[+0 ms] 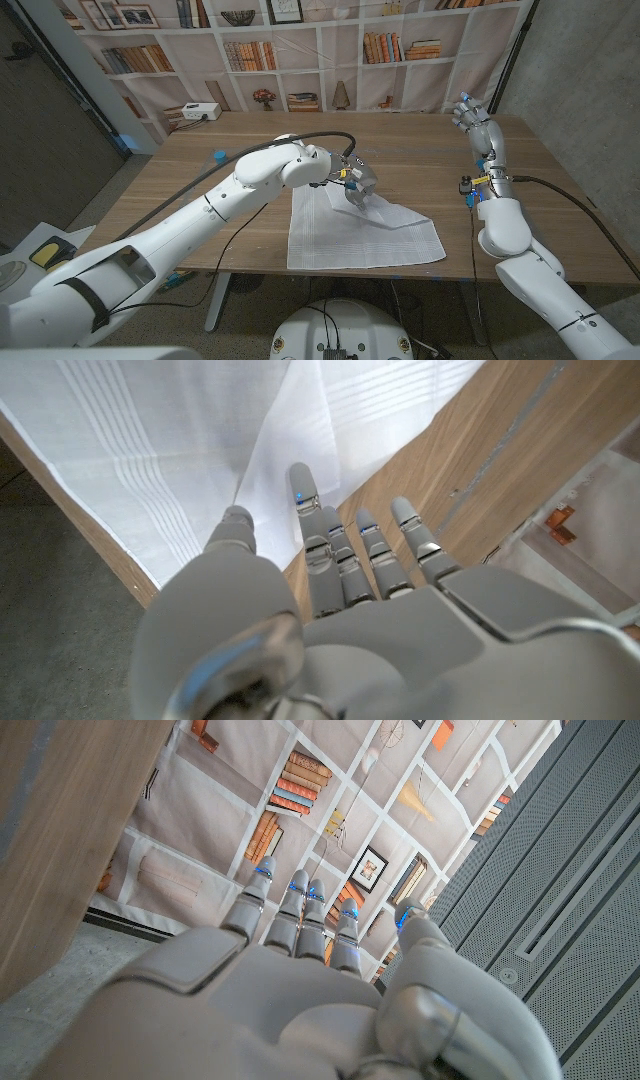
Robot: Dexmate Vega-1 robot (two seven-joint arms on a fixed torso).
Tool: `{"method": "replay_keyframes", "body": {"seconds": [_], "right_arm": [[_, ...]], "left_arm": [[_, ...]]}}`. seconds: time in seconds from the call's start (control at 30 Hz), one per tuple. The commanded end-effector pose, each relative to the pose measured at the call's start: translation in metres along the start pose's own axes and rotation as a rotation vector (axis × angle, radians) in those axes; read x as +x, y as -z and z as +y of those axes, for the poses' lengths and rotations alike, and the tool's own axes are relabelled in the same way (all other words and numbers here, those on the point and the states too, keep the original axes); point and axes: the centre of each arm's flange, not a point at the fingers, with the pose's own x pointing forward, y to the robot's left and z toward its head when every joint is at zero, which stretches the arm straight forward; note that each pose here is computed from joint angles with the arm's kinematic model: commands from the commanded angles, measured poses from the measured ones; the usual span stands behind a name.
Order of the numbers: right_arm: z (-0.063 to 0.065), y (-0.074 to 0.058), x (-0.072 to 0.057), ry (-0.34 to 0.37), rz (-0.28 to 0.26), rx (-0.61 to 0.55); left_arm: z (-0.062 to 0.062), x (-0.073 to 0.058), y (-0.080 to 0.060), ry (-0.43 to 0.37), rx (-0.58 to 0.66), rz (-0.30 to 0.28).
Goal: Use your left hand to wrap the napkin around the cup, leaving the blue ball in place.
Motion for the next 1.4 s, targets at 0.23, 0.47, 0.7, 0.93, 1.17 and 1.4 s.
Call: {"method": "replay_keyframes", "body": {"seconds": [0.23, 0.47, 0.7, 0.93, 1.17, 1.4], "right_arm": [[0.002, -0.006, -0.006, 0.004, -0.001, 0.002], [0.003, -0.009, -0.006, 0.007, -0.004, 0.002], [0.005, -0.007, -0.01, 0.015, -0.005, 0.007], [0.006, -0.002, -0.016, 0.021, -0.002, 0.017], [0.007, -0.001, -0.021, 0.026, -0.004, 0.022], [0.008, 0.002, -0.026, 0.027, 0.005, 0.026]], "left_arm": [[0.007, -0.012, 0.0, 0.077, -0.089, -0.117], [0.007, -0.02, -0.015, 0.092, 0.062, -0.063], [-0.002, -0.027, -0.031, 0.061, 0.175, -0.008], [-0.015, -0.03, -0.044, 0.048, 0.268, 0.026], [-0.027, -0.035, -0.061, 0.008, 0.365, 0.052], [-0.037, -0.044, -0.074, -0.019, 0.463, 0.095]]}}
